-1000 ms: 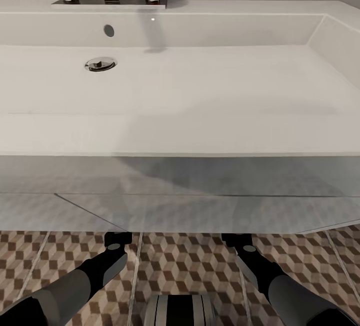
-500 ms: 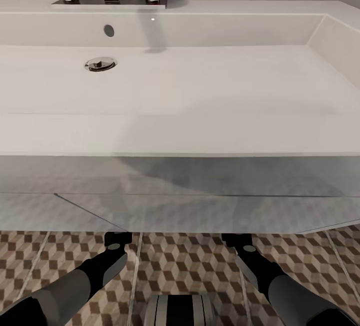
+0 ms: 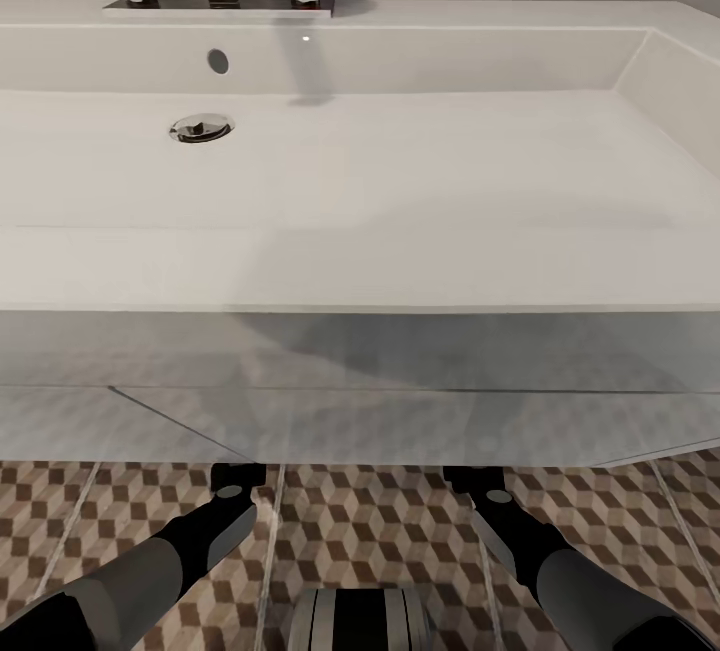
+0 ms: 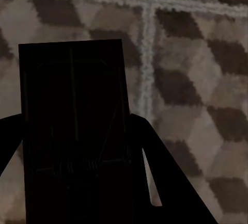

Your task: Take the four mousetraps from the cabinet in the bathroom and place them on the bathroom floor. Make sure all four end up on the same floor surface, and ensure that at least two of them are either under or directly next to the same bathroom sink.

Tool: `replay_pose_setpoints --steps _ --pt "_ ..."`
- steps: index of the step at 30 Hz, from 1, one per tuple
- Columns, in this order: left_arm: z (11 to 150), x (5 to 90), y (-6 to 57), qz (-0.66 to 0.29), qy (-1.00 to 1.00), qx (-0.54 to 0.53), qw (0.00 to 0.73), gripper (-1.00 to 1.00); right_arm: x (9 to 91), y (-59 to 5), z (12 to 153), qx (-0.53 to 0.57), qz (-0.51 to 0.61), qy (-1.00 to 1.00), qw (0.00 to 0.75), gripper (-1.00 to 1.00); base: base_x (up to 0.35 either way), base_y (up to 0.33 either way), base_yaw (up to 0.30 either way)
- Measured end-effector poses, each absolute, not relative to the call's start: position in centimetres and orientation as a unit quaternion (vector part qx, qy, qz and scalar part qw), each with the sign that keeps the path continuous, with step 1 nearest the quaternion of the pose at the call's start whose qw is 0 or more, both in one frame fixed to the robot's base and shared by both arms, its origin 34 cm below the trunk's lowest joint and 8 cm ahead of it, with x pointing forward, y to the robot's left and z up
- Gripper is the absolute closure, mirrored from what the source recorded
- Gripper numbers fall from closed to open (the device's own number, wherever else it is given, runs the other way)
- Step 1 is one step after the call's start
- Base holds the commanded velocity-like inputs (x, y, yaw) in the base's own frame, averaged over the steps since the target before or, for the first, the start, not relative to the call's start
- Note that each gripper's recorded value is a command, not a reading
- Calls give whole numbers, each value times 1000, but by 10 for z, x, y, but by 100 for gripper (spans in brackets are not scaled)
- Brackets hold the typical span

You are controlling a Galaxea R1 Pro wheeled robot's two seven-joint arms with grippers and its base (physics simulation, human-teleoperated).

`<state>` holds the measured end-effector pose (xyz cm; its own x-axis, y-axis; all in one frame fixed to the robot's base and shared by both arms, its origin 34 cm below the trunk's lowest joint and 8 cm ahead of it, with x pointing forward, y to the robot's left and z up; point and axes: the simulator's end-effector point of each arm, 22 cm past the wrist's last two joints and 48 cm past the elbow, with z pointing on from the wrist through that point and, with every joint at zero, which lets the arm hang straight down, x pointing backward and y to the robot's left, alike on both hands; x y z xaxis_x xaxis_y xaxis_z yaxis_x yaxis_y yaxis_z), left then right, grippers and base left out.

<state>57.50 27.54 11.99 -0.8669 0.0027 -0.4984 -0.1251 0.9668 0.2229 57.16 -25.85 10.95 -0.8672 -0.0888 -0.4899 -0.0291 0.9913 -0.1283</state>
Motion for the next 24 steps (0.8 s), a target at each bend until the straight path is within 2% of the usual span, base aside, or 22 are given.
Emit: replay_pose_setpoints --steps 21,22,23,24 --pt "121 576 278 129 957 -34 258 100 572 -259 110 -33 -59 964 256 100 0 0 0" --pt "121 576 278 129 957 -34 258 100 572 -259 110 -33 -59 964 256 -100 0 0 0" --pt "121 576 278 129 957 -34 258 -100 572 -258 110 -31 -58 964 256 -100 0 0 0" --pt "121 576 278 129 957 -34 258 -100 572 -258 110 -31 -58 964 256 -100 0 0 0"
